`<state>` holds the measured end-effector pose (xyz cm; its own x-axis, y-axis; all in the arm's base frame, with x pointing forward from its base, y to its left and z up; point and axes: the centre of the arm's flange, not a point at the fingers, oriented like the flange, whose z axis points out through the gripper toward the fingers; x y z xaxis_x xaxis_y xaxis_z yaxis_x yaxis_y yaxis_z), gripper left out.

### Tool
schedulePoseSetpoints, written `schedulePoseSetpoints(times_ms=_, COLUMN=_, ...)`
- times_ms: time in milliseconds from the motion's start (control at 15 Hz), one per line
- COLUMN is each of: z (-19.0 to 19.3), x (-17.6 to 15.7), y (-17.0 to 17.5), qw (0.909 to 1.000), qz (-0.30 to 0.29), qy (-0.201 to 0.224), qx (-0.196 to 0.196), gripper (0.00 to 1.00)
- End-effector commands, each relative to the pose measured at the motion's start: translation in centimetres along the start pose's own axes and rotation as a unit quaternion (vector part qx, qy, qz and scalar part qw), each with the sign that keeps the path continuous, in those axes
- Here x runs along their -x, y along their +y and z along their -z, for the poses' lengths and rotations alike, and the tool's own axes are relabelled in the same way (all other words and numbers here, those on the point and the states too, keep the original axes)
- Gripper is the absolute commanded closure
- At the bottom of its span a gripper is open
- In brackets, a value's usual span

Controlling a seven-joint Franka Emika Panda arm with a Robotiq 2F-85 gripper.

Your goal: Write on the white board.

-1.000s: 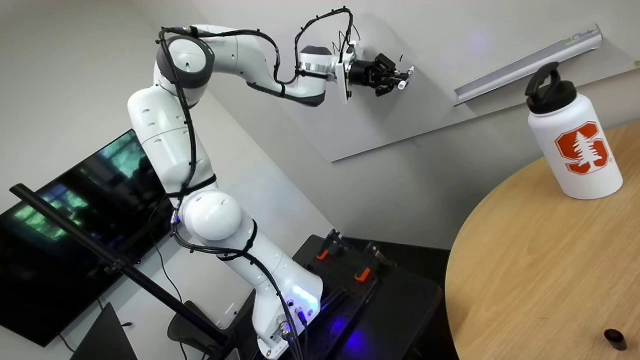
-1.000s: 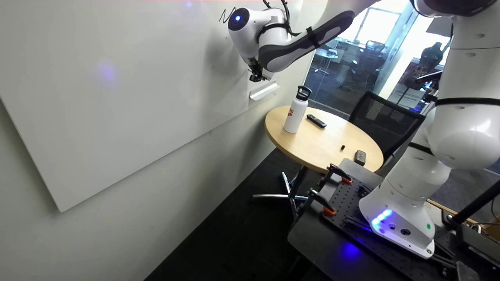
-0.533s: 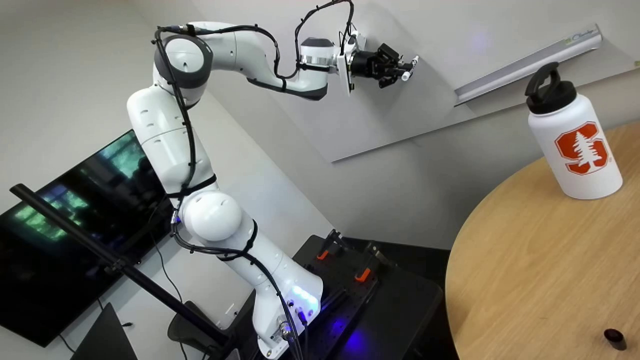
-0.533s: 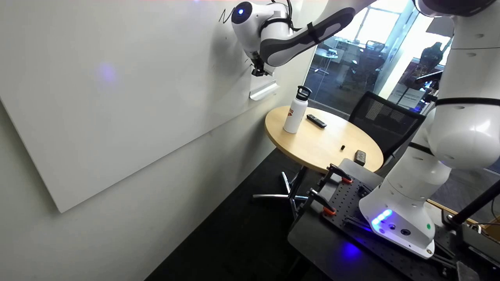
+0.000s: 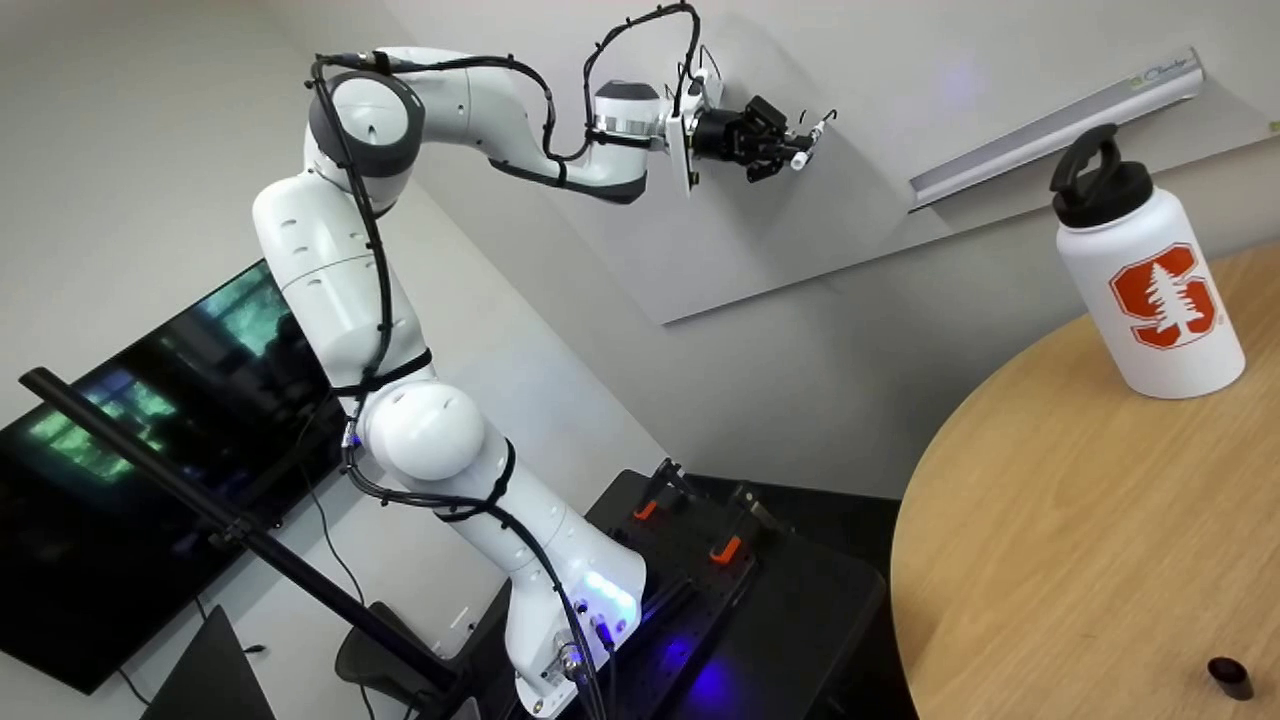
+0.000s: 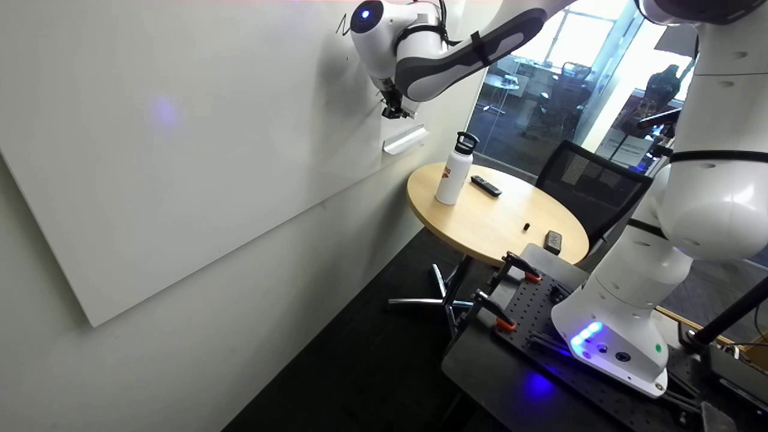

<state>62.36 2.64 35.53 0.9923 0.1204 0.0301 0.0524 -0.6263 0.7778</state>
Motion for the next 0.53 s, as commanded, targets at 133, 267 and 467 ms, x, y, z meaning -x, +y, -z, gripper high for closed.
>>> schedulePoseSetpoints(times_ms=133, z=4.2, x=-1.3, y=-0.6, qw=0.9994, qz=0.011, qy=0.034, qx=0.004, gripper=0.93)
schedulePoseSetpoints(times_ms=267, z=5.1, x=-0.9, y=-0.1, qw=0.9992, qz=0.003, qy=0.04, qx=0.01, gripper=0.92)
schedulePoseSetpoints(times_ms=467, z=5.5, x=-0.5, y=1.4, qw=0.9991, qz=-0.016, qy=0.038, qx=0.011, gripper=0.92)
